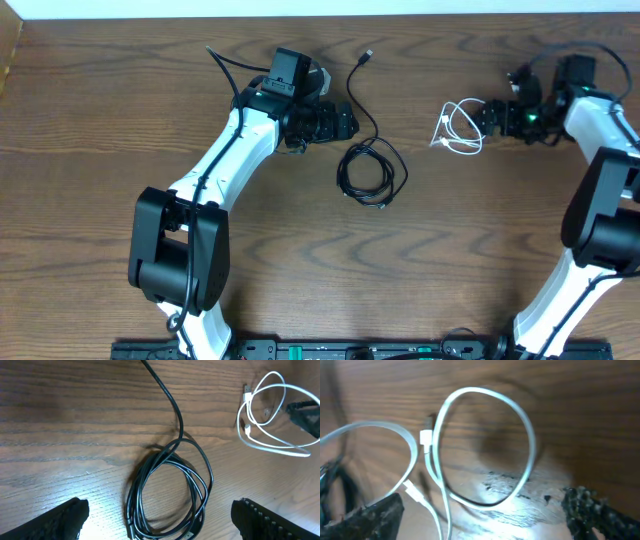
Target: Untangle cables
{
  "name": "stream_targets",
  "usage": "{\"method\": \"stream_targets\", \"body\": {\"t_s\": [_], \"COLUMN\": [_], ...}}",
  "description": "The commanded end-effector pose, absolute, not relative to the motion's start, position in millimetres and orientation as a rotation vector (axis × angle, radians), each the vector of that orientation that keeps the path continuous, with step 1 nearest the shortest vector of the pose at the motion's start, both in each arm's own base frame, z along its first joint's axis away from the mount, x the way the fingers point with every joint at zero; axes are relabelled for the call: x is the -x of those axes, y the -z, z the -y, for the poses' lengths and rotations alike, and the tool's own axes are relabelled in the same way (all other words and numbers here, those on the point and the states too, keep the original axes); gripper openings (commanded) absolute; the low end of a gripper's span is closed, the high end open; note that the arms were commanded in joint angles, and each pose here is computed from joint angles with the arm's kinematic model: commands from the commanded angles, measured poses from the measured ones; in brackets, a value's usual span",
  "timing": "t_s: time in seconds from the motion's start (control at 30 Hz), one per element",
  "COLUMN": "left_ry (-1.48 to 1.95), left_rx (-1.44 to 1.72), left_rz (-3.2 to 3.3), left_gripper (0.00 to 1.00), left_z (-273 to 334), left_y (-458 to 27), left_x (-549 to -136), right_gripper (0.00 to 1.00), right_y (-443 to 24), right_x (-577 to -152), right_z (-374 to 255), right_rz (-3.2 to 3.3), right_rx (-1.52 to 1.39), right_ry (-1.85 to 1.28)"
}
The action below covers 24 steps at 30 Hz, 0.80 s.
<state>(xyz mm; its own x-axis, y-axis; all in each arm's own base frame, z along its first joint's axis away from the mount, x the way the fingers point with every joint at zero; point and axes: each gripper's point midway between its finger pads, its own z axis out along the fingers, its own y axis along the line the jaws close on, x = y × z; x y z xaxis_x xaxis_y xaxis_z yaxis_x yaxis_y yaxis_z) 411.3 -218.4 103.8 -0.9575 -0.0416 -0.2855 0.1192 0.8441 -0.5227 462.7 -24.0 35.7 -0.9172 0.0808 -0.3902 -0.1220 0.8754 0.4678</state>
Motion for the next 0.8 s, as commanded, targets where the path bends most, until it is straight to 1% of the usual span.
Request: {"method": "stream_targets", "body": {"t_s": [0.0,0.13,0.23,0.43,0.67,0.77], "left_ry": [0.766,0.755,0.753,0.730,0.730,0.731], "left_rx": [-0.086,-0.083,-0.083,-0.075,-0.071,-0.070], "left_rz": [-2.723,-2.723,-2.722,-2.723,-2.723,-2.723], "left_gripper": [0.96,0.96,0.96,0.96,0.96,0.96], "left_z": [215,214,214,211,211,211], "left_y": [-106,-106,-106,-105,-105,-105], "left_x": [-413,-413,-414,-415,-415,-415], "right_gripper": [0.99,0.99,0.99,0.99,0.99,0.99], "right_y": [-66,-75,-80,-75,-77,-75], "right_x": [-465,-465,-465,-470,-486,-493], "right_z": [17,39,44,37,11,19], "right_rz": [-2.463,-2.444,-2.435,-2.462,-2.446,-2.463], "right_rx": [0.154,0.107,0.102,0.140,0.206,0.120], "right_ry": [-0.903,-0.859,-0.845,-0.780,-0.729,-0.683]}}
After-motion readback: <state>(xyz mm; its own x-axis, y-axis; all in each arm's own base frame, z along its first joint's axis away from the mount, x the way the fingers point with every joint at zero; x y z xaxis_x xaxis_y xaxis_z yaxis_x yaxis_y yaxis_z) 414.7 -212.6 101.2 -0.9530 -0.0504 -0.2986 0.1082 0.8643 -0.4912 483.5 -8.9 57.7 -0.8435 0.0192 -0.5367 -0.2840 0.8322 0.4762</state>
